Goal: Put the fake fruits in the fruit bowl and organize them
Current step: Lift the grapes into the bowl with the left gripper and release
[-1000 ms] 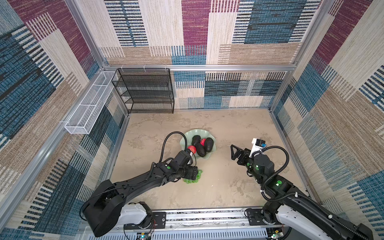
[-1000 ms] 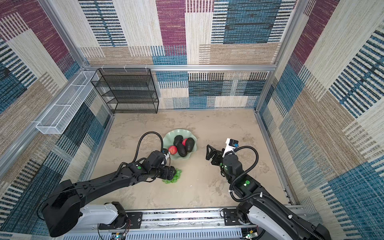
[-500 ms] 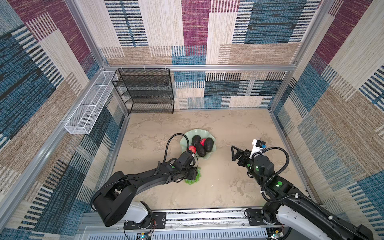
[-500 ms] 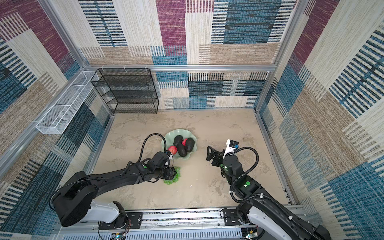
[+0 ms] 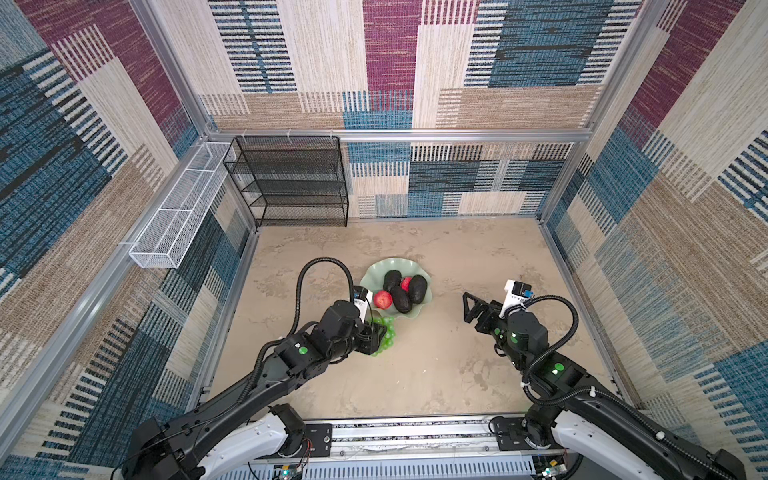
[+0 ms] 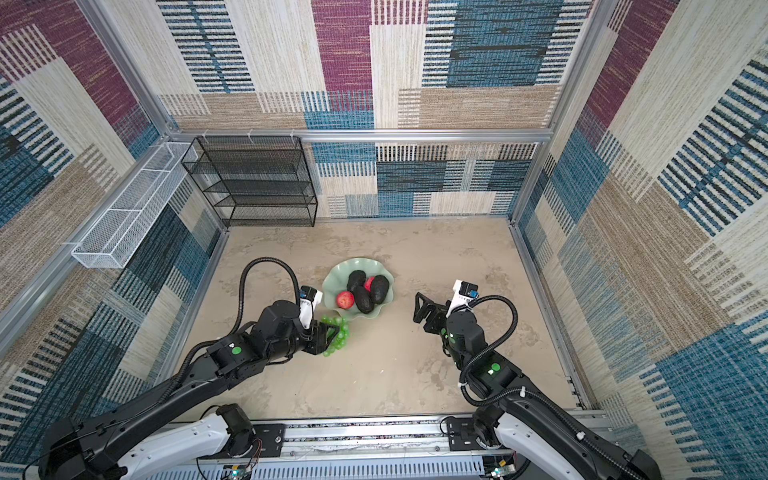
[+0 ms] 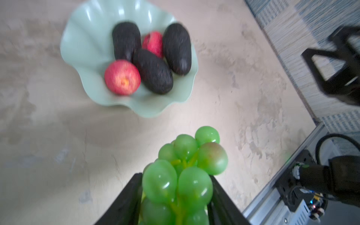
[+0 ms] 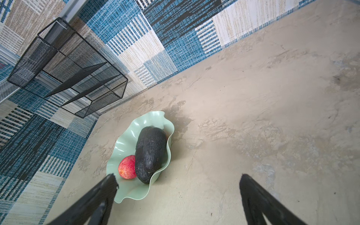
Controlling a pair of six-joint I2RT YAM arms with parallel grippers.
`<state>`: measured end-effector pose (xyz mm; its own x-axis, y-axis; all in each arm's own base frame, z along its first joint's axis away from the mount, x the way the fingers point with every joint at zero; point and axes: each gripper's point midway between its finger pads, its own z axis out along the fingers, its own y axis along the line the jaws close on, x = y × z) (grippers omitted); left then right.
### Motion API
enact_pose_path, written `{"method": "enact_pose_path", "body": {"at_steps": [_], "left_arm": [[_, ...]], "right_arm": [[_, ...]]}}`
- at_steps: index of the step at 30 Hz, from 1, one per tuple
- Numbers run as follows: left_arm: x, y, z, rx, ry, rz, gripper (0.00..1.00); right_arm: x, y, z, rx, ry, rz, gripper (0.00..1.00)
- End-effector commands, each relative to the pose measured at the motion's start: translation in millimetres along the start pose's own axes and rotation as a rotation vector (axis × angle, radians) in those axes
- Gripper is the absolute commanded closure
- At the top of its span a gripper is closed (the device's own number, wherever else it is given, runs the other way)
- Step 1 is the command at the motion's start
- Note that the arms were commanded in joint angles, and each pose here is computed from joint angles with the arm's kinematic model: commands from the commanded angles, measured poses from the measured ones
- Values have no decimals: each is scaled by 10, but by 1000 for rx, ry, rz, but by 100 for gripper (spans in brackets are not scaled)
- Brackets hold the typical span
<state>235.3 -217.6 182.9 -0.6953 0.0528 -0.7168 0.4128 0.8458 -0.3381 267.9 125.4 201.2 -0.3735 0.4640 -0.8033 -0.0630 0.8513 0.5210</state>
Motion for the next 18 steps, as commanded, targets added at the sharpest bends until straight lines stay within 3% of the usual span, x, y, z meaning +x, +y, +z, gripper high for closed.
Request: {"method": "enact_pose_path", "body": {"at_steps": [1,6,11,18], "left_arm": [[-276,49,58,-53,-29,86,46],[-666,-85,437,-9,-49,108,45],[-907,56,822,-26,-46,77,45],[-990,259,1135,-30,-64,29,45]], "right_arm": [[-26,-1,-24,-4,-12,22,0],[-54,-36,-105,-1,-20,31,0],[-79,-84,-198,1,-32,46,0],[-69,-167,-278,11,-44,66,0]]}}
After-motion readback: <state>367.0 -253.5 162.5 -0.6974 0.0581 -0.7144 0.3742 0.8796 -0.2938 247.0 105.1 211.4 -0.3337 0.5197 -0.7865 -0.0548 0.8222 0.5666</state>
